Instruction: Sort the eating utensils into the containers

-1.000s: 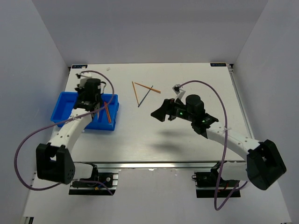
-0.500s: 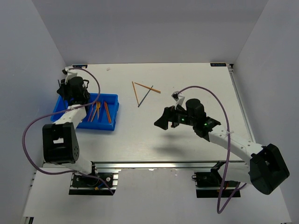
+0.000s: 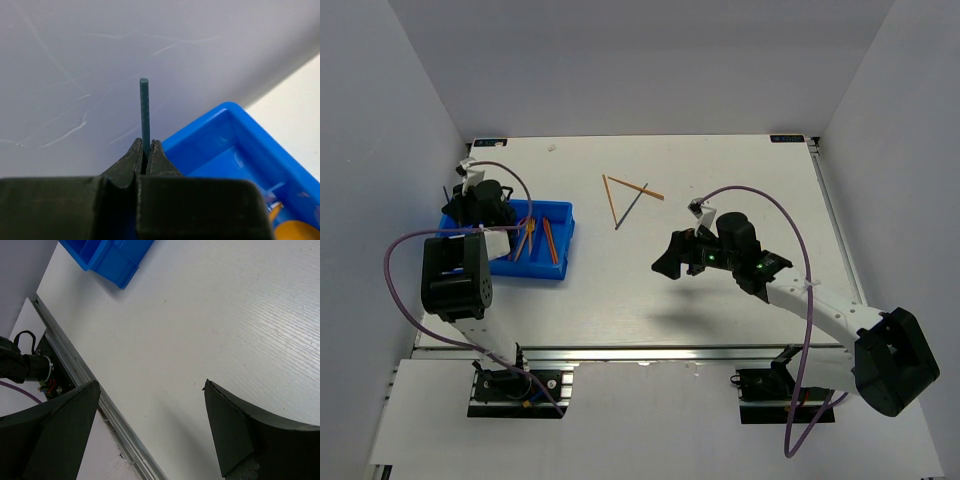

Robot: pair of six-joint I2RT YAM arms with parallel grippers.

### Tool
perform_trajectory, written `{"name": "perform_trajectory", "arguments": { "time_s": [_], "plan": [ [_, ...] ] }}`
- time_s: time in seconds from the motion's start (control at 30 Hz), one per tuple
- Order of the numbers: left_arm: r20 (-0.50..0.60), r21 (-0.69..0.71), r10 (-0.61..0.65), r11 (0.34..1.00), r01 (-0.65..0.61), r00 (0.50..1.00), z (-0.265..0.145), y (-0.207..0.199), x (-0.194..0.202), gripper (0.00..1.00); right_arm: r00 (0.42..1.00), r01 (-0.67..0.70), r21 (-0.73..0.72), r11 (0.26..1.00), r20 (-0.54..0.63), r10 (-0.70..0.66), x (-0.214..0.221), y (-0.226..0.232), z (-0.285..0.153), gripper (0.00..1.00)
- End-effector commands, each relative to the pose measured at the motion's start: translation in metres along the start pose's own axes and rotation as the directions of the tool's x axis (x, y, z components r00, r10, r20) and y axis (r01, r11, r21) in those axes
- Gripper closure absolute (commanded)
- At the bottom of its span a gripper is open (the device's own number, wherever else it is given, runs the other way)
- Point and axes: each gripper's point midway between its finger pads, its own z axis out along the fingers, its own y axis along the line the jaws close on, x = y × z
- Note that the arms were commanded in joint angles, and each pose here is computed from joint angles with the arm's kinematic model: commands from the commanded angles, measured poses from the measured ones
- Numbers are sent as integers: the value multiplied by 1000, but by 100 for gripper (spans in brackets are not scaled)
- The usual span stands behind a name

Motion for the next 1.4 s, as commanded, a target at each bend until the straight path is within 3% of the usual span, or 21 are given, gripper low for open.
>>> {"name": "perform_trajectory", "arguments": {
  "time_s": [0.0,0.17,0.27,0.3,0.37,0.4,0.53,0.67,0.77,0.83,0.87,0.9,0.93,1.0,1.07,1.1,1.17,1.2,1.3,1.33,1.37],
  "plan": [
    [27,-95,-114,989,116,993,0,22,-9,95,999,26,2,1000,35,-26,-18,5,-1,11],
    [-10,-100,-128,987,126,992,-10,30,15,81,998,36,-2,999,45,-36,-24,8,0,11],
    [-11,-74,-140,988,138,990,-14,32,18,63,998,38,-1,999,51,-38,-27,8,1,11],
    [-11,-79,-145,986,144,989,-15,34,17,49,998,41,3,999,53,-41,-28,7,2,11],
    [-6,-89,-165,982,164,986,-16,40,11,36,998,40,36,999,57,-42,-33,2,4,11],
    [9,-94,-193,977,193,981,-17,45,-2,25,997,43,53,998,54,-46,-35,-1,6,11],
    [8,-102,-241,965,241,970,-17,62,-44,2,997,38,181,983,54,-48,-51,-22,15,11],
    [54,30,-346,938,344,937,-24,73,-105,2,1000,-12,339,941,23,4,-54,-58,35,11],
    [84,111,-429,901,419,899,-38,87,-132,2,999,-33,363,931,4,34,-56,-68,56,11],
    [32,188,-491,858,478,870,-51,83,-140,2,1000,-22,369,929,18,17,-72,-70,70,11],
    [10,218,-528,830,513,849,-60,90,-148,2,1000,-16,455,890,-3,20,-67,-95,82,11],
    [-37,296,-538,799,524,842,-69,81,-153,2,1000,-16,446,895,19,9,-92,-89,93,11],
    [-132,327,-529,775,541,838,-80,75,-144,2,999,3,571,821,-42,25,-75,-125,103,11],
    [-195,476,-502,703,529,842,-107,63,-145,2,997,-8,656,755,-51,55,-81,-143,112,11],
    [-266,516,-453,679,523,851,-125,53,-109,2,997,-51,742,668,4,72,-95,-163,123,16],
    [-242,539,-494,647,540,835,-139,63,-113,2,997,-66,751,657,29,67,-98,-166,129,18],
    [-246,550,-465,655,517,851,-148,56,-74,2,994,-110,751,651,94,60,-110,-173,146,32],
    [-234,540,-499,648,538,835,-151,65,-74,2,993,-119,756,644,103,63,-112,-176,151,36],
    [-253,586,-441,638,499,861,-163,51,-72,2,995,-94,781,617,65,69,-107,-190,181,37],
    [-264,600,-428,629,494,865,-165,46,-72,2,994,-106,766,634,101,45,-131,-179,188,37],
    [-274,612,-417,619,492,867,-167,42,-72,2,996,-83,775,626,74,41,-128,-179,191,37]
  ]
}}
